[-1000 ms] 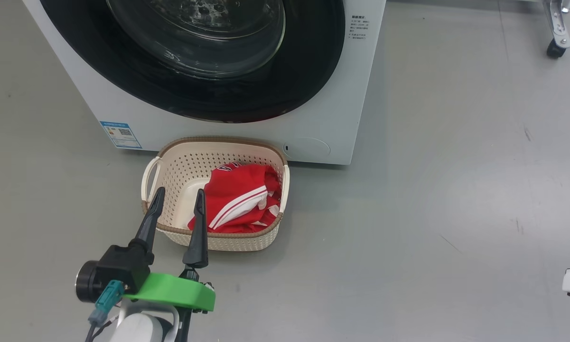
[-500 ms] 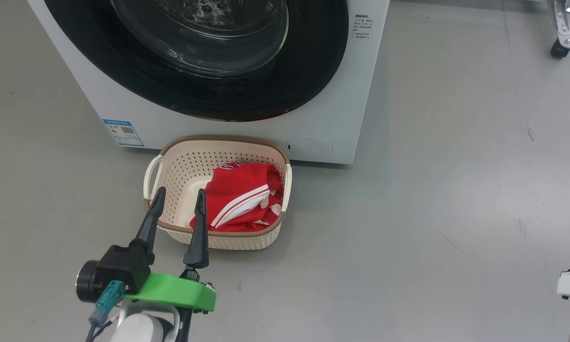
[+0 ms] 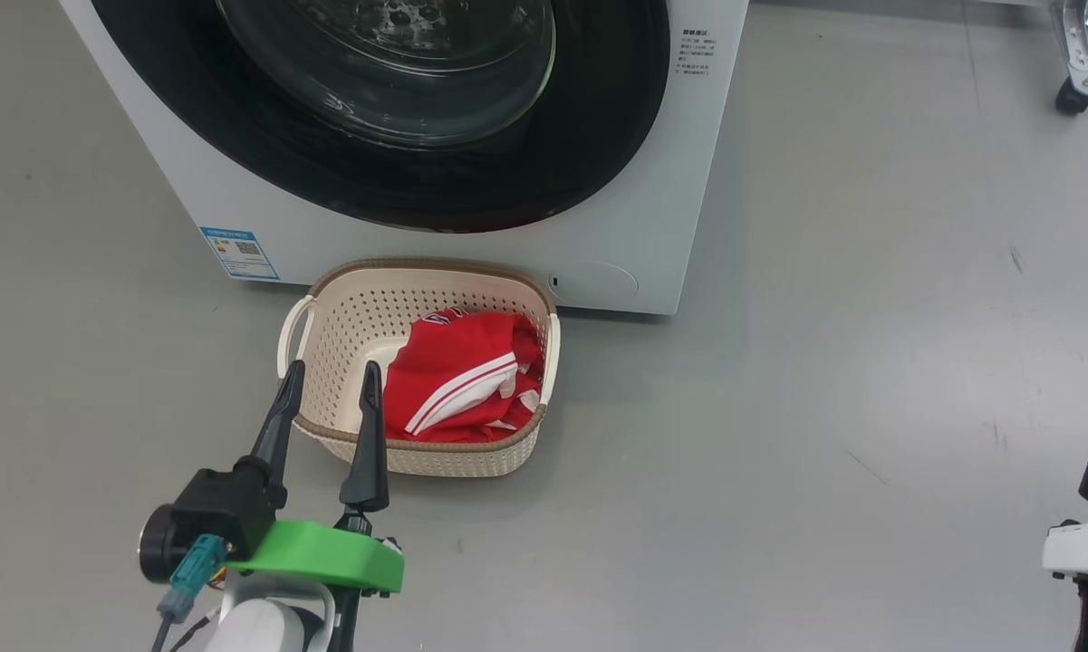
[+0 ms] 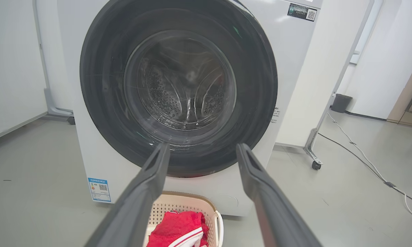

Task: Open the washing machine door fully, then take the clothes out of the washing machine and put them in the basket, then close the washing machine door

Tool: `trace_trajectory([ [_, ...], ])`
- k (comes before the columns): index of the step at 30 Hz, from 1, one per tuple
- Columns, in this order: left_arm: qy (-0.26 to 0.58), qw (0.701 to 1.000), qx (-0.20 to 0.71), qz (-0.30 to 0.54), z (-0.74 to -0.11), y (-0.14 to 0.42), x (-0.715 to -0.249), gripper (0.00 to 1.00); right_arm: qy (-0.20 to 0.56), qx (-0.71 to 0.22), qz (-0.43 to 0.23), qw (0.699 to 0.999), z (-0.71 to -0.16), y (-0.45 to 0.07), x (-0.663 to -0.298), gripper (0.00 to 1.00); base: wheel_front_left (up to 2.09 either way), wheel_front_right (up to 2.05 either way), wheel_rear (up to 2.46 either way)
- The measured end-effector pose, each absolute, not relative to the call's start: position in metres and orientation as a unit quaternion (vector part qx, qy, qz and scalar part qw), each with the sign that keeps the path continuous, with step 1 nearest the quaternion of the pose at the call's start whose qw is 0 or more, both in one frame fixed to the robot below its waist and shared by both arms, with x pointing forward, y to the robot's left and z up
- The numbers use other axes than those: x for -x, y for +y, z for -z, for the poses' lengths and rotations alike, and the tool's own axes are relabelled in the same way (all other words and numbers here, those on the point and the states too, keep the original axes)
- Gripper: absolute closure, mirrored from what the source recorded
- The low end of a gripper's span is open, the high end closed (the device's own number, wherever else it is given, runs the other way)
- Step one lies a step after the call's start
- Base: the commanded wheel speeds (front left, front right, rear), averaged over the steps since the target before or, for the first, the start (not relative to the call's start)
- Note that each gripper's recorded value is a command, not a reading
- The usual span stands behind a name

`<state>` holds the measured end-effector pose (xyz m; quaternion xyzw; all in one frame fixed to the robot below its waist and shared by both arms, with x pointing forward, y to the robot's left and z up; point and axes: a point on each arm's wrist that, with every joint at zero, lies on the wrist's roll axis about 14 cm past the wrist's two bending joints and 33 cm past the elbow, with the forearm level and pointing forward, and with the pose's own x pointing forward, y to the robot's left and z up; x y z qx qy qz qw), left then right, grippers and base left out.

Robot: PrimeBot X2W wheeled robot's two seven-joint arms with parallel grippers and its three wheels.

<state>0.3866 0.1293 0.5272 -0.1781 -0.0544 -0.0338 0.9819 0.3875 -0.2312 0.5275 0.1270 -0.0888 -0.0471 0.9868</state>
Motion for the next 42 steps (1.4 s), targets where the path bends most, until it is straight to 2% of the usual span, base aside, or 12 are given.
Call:
trace_trajectory([
  [6, -0.015, 0.983, 0.179, 0.02, -0.502, 0.132, -0.38, 0.0, -0.07, -0.116, 0.028, 0.99, -0.518, -0.219, -0.385, 0.0, 0.0, 0.0, 0.0],
  [17, -0.004, 0.983, 0.183, 0.008, -0.494, 0.136, -0.378, 0.0, -0.034, -0.109, -0.006, 0.993, -0.499, -0.197, -0.378, 0.0, 0.0, 0.0, 0.0],
  [31, 0.008, 0.98, 0.2, 0.006, -0.488, 0.136, -0.373, 0.0, -0.04, -0.106, -0.028, 0.993, -0.505, -0.187, -0.377, 0.0, 0.0, 0.0, 0.0],
  [32, 0.008, 0.979, 0.205, 0.008, -0.489, 0.135, -0.373, 1.0, -0.041, -0.106, -0.028, 0.993, -0.505, -0.187, -0.377, 1.0, 0.0, 0.0, 0.0],
  [42, 0.049, 0.974, 0.222, -0.001, -0.463, 0.131, -0.359, 1.0, -0.005, -0.137, -0.02, 0.99, -0.482, -0.179, -0.369, 1.0, 0.0, 0.0, 0.0],
])
